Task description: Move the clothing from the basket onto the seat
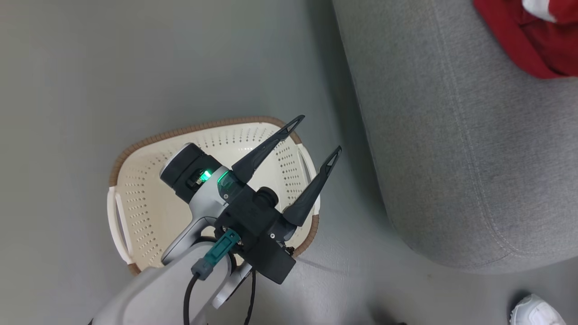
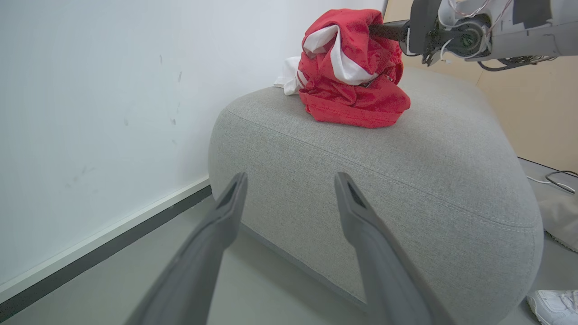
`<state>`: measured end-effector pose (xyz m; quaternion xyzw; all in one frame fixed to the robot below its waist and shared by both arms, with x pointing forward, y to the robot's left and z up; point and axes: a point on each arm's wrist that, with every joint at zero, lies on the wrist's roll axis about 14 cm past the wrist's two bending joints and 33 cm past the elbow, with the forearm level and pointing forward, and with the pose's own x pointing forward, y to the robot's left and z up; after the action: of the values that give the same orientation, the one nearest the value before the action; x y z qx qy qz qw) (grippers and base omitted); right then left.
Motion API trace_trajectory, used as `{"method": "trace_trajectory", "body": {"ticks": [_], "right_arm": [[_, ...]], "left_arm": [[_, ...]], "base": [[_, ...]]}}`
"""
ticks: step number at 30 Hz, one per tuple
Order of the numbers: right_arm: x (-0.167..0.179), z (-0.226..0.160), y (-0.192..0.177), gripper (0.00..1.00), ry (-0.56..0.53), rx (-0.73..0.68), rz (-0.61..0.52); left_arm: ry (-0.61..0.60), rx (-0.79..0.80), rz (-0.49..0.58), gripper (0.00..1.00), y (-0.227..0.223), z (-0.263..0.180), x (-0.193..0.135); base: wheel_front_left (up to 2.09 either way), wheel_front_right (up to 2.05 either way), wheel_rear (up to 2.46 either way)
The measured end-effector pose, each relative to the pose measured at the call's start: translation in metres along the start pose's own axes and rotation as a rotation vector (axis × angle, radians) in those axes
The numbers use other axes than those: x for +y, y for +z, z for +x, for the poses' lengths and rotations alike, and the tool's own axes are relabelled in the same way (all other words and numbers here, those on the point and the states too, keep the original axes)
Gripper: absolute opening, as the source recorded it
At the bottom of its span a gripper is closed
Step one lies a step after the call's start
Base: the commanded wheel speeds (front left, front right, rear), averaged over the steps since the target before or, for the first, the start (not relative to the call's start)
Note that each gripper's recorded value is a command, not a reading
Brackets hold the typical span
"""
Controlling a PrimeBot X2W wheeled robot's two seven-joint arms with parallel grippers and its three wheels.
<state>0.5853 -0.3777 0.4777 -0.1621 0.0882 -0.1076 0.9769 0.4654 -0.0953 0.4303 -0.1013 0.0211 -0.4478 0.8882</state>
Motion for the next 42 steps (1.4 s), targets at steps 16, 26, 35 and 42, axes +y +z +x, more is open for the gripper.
{"method": "trace_trajectory", "body": {"ticks": [16, 26, 35, 42], "right_arm": [[-0.014, -0.021, -0.033, 1.00, -0.024, 0.087, -0.018], [-0.017, -0.044, -0.023, 1.00, -0.013, 0.072, -0.003], [0.010, -0.078, -0.008, 1.00, 0.058, 0.025, 0.066], [0.048, -0.101, 0.011, 1.00, 0.144, -0.041, 0.128]], "left_arm": [[-0.015, 0.011, -0.002, 1.00, -0.007, 0.007, -0.006], [0.052, -0.017, -0.041, 1.00, 0.013, 0.004, -0.006], [0.192, -0.047, -0.041, 1.00, 0.043, -0.015, 0.010], [0.339, -0.045, -0.048, 1.00, 0.055, -0.051, 0.031]], "base": [[0.00, 0.00, 0.00], [0.00, 0.00, 0.00], [0.00, 0.00, 0.00], [0.00, 0.00, 0.00]]}}
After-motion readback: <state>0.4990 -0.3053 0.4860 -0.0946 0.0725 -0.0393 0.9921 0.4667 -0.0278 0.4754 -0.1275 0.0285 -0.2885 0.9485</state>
